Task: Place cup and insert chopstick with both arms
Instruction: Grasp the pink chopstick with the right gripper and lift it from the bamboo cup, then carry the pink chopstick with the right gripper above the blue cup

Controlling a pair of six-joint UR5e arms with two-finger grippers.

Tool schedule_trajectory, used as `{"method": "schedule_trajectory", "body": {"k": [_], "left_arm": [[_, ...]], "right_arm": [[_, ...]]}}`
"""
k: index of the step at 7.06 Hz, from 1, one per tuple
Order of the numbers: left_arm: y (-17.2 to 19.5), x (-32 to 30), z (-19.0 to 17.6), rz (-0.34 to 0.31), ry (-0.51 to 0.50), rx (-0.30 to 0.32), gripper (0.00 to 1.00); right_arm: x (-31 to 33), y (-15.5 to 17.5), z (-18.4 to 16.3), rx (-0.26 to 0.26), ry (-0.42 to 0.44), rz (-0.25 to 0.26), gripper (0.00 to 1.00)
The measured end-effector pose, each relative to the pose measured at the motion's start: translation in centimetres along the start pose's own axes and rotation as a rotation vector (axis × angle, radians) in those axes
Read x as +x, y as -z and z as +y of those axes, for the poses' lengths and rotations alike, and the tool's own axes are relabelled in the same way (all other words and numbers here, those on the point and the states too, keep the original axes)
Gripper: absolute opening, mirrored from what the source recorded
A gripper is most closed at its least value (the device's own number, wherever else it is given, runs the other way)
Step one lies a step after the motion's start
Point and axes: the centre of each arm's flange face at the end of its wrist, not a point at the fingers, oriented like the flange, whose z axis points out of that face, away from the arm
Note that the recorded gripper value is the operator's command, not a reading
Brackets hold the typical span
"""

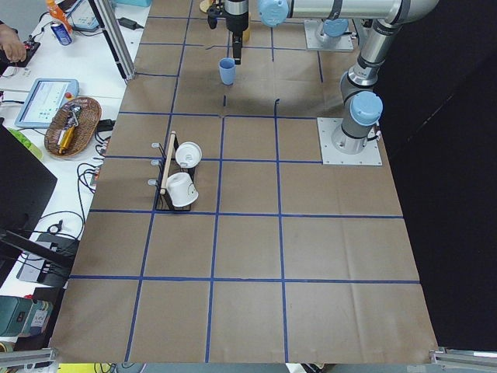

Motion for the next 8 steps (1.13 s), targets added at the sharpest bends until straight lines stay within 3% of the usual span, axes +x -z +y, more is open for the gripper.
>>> {"method": "schedule_trajectory", "body": {"k": [2, 4, 5, 8], "left_arm": [[-0.1, 0.0, 0.2, 0.000, 0.001, -0.002, 1.00], [-0.1, 0.0, 0.2, 0.000, 0.001, -0.002, 1.00], [0.0, 0.0, 0.2, -0.001, 0.000, -0.001, 1.00], [0.0, 0.0, 0.3, -0.001, 0.000, 0.001, 1.00]], "right_arm": [[0.1, 2.4, 0.4, 0.004, -0.001, 0.005, 0.06], [0.2, 8.1, 1.5, 0.024, -0.002, 0.005, 0.04], [-0.1, 11.5, 2.4, 0.066, 0.003, 0.006, 0.03], [-6.7, 20.9, 6.6, 0.270, 0.081, -0.007, 0.02]]}}
